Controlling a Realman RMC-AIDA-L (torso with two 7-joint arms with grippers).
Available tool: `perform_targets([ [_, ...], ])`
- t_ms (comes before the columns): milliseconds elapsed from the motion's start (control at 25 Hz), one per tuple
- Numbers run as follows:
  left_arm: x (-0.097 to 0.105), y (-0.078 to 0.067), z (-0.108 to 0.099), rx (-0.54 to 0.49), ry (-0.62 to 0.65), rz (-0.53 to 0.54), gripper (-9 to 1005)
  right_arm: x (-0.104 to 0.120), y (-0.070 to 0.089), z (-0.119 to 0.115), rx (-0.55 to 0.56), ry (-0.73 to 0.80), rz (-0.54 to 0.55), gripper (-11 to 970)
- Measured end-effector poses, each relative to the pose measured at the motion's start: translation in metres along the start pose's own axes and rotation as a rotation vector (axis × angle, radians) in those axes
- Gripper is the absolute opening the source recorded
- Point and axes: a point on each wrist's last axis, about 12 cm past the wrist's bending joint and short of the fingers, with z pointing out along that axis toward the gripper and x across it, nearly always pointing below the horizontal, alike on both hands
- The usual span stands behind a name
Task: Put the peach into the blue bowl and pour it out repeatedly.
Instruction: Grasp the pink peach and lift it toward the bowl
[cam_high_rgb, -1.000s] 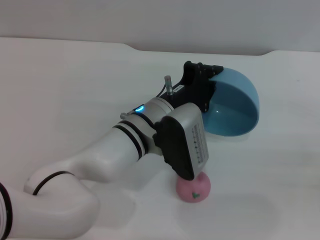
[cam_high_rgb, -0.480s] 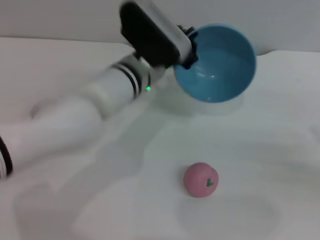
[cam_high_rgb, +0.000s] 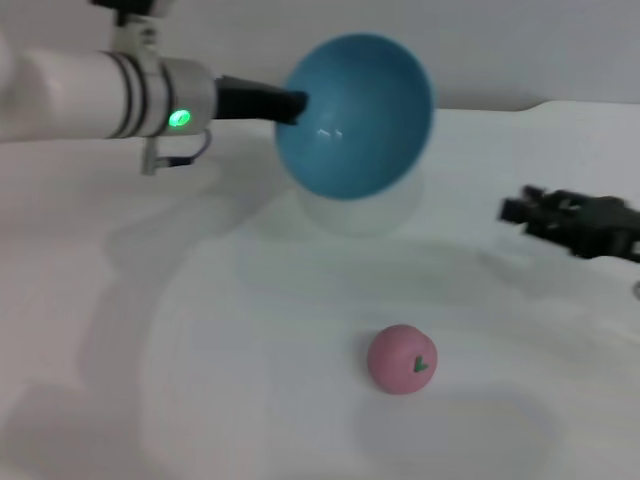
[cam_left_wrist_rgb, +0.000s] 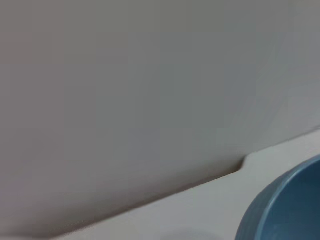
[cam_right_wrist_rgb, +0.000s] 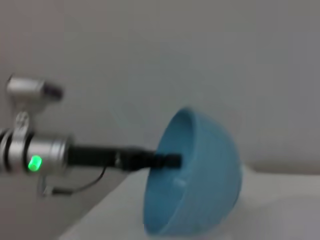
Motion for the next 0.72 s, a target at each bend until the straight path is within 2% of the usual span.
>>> perform_targets([
  [40,0.003,0.007,-0.005,-0.014,0.011,-0.035,-2,-0.002,0.001,0.007,-0.013,0.033,-0.015,513],
  [80,0.006,0.011,-0.007,-0.023,0.021,-0.054,-2,-0.006,0.005,0.027,-0.047,0.142,-0.060,512],
  [160,0.015,0.024,-0.016,-0.061,0.063,-0.117,-2,-0.007,0.007,0.035,-0.055,0.189,-0.075,510],
  [360,0.032,0.038,-0.031,-0.116,0.191,-0.193,-1,-0.011,0.019,0.077,-0.107,0.372,-0.150,503],
  [480,0.033,0.040,-0.040,-0.107,0.245,-0.206,-1,-0.011,0.024,0.090,-0.125,0.442,-0.175,500],
  [600,0.032,0.036,-0.048,-0.076,0.285,-0.198,-1,-0.003,0.028,0.101,-0.107,0.542,-0.188,496],
  [720,0.030,0.032,-0.052,-0.055,0.303,-0.189,-1,0.001,0.029,0.103,-0.098,0.578,-0.191,492],
])
